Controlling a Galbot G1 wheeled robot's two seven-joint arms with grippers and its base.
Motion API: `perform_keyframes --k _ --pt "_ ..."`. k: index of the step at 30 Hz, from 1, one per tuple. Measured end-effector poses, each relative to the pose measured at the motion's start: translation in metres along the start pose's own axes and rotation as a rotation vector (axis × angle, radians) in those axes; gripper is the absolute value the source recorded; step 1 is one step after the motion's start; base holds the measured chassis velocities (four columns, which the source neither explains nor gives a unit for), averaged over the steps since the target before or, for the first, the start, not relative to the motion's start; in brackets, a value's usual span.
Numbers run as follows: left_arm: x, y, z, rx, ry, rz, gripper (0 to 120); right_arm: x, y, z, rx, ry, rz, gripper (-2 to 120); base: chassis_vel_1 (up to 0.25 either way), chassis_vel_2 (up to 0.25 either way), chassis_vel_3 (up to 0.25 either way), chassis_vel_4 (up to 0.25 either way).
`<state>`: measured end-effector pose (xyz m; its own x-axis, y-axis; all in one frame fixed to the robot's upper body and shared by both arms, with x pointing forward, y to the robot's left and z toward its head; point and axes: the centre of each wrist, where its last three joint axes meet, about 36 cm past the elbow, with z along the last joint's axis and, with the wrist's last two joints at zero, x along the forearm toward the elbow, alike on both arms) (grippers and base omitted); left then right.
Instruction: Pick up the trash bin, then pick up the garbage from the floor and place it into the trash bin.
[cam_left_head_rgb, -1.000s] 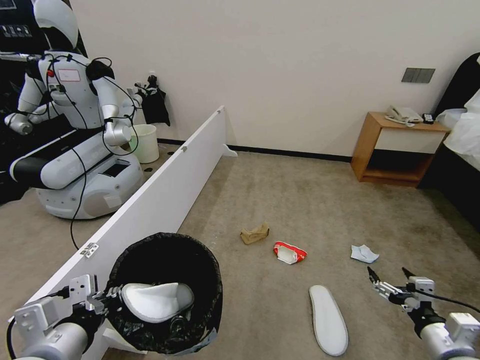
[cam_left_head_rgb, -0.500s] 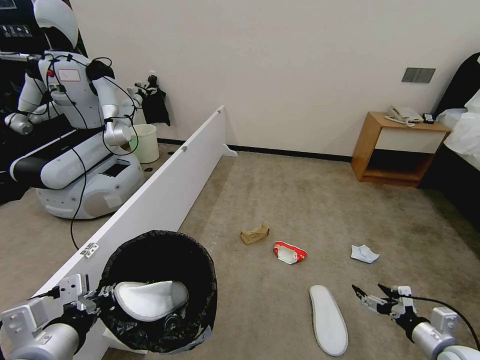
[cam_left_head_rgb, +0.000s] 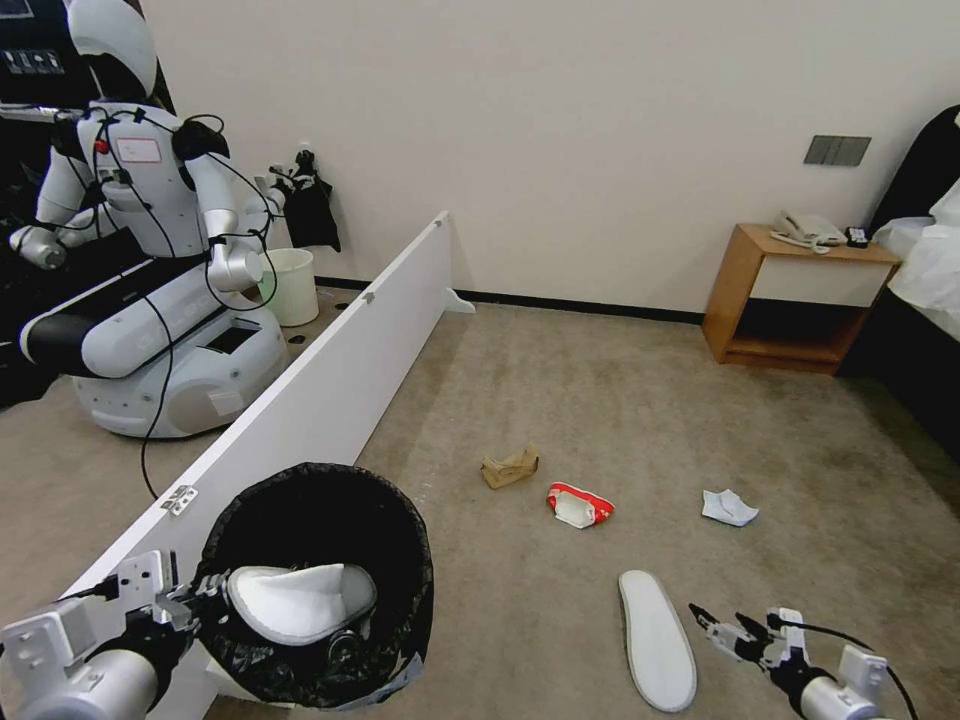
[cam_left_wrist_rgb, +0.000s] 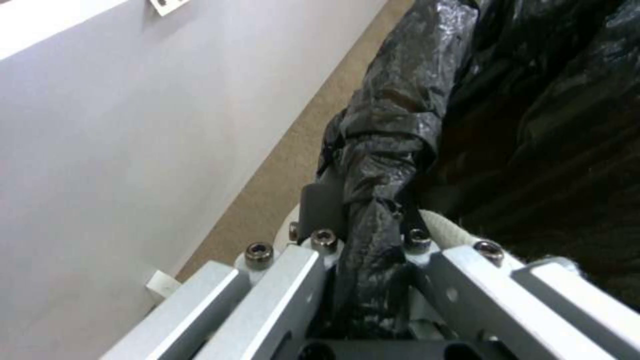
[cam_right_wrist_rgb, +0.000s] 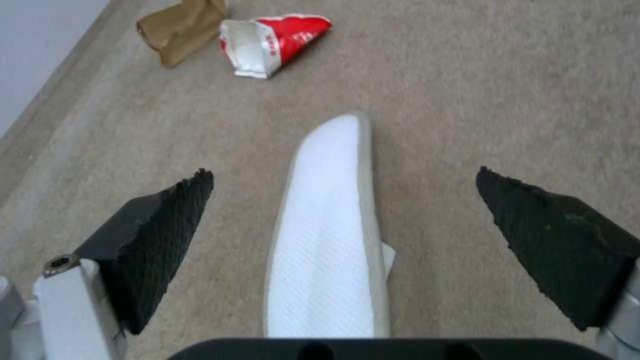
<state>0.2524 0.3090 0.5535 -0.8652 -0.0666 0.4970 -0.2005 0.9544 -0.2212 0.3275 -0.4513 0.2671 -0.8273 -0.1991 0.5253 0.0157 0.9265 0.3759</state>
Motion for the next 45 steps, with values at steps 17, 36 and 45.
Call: perform_keyframes --k 17,36,45 --pt "0.001 0.001 -0.001 -0.008 0.001 0.002 1 -0.044 -0.001 0.009 -0.064 0.083 0.001 100 0.0 0.0 0.0 0.0" --pt "-0.001 0.002 -0.001 -0.009 0.004 0.0 1 -0.081 -0.003 0.015 -0.108 0.136 0.029 100 0.0 0.0 0.0 0.0" --pt "-0.002 0.002 -0.002 -0.009 0.002 0.0 1 -0.088 -0.001 0.019 -0.105 0.157 0.026 100 0.0 0.0 0.0 0.0"
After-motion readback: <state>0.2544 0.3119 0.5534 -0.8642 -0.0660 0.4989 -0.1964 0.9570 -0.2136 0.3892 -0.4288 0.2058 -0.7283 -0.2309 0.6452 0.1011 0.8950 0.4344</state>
